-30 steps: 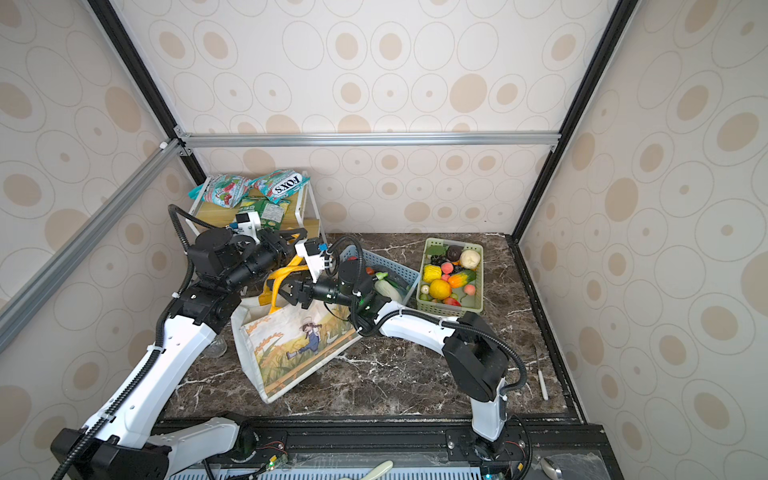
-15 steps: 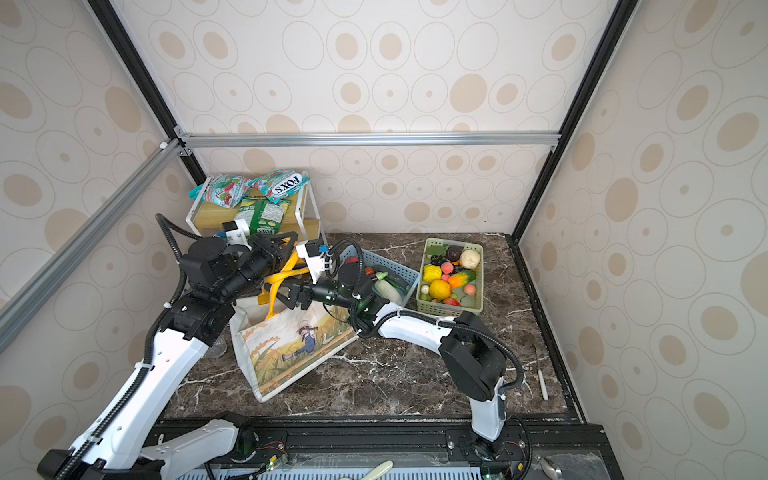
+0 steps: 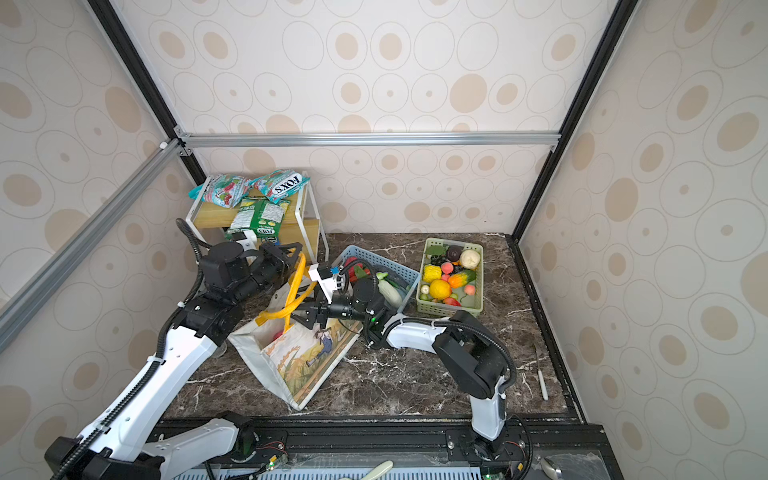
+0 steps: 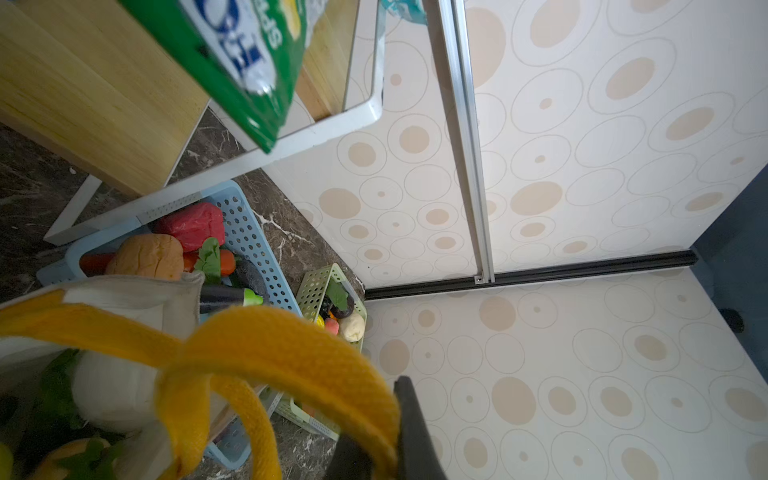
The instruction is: Place the food into the grocery bag and tie it
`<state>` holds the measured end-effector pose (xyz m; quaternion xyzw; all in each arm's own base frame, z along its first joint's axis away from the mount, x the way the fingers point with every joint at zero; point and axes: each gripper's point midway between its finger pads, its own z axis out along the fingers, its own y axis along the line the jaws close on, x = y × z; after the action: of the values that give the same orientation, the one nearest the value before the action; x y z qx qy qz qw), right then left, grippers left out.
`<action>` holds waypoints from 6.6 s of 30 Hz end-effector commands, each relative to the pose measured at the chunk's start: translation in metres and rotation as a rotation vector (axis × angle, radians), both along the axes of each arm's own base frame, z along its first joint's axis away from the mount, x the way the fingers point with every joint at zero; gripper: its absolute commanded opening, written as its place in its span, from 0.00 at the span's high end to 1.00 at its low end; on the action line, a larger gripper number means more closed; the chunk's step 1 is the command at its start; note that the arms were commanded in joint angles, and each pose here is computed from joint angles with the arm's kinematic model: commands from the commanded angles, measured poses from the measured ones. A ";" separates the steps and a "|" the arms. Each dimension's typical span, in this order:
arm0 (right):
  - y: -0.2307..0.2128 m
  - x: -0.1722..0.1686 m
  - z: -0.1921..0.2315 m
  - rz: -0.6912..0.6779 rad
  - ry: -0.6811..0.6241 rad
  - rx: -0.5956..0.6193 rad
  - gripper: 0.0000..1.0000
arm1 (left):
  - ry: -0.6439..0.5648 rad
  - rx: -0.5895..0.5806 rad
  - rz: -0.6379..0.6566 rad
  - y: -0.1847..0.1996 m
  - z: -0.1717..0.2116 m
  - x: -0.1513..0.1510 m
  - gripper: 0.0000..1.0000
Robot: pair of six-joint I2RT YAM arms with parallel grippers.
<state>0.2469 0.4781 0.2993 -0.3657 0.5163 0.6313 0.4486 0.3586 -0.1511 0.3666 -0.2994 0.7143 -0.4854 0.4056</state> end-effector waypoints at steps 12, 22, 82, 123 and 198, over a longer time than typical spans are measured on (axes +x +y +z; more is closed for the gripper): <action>0.004 -0.023 -0.014 0.151 -0.081 -0.044 0.35 | -0.106 0.260 -0.127 -0.011 0.025 -0.010 1.00; -0.015 0.002 -0.007 -0.016 0.059 -0.080 0.35 | 0.027 0.500 -0.291 -0.001 -0.023 -0.035 0.46; 0.053 -0.073 0.014 0.246 -0.390 0.011 0.17 | -0.118 0.052 -0.451 -0.024 0.002 -0.046 1.00; 0.117 -0.073 0.036 0.105 -0.339 0.044 0.47 | -0.209 -0.025 -0.338 -0.013 0.028 -0.032 1.00; 0.014 0.001 0.019 0.232 0.143 -0.220 0.36 | -0.029 0.675 -0.207 0.066 0.006 -0.023 0.25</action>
<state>0.2454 0.4914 0.3200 -0.4280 0.5605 0.6370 0.3112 0.3402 -0.1099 0.3659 -0.0795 0.8385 -0.3394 0.4187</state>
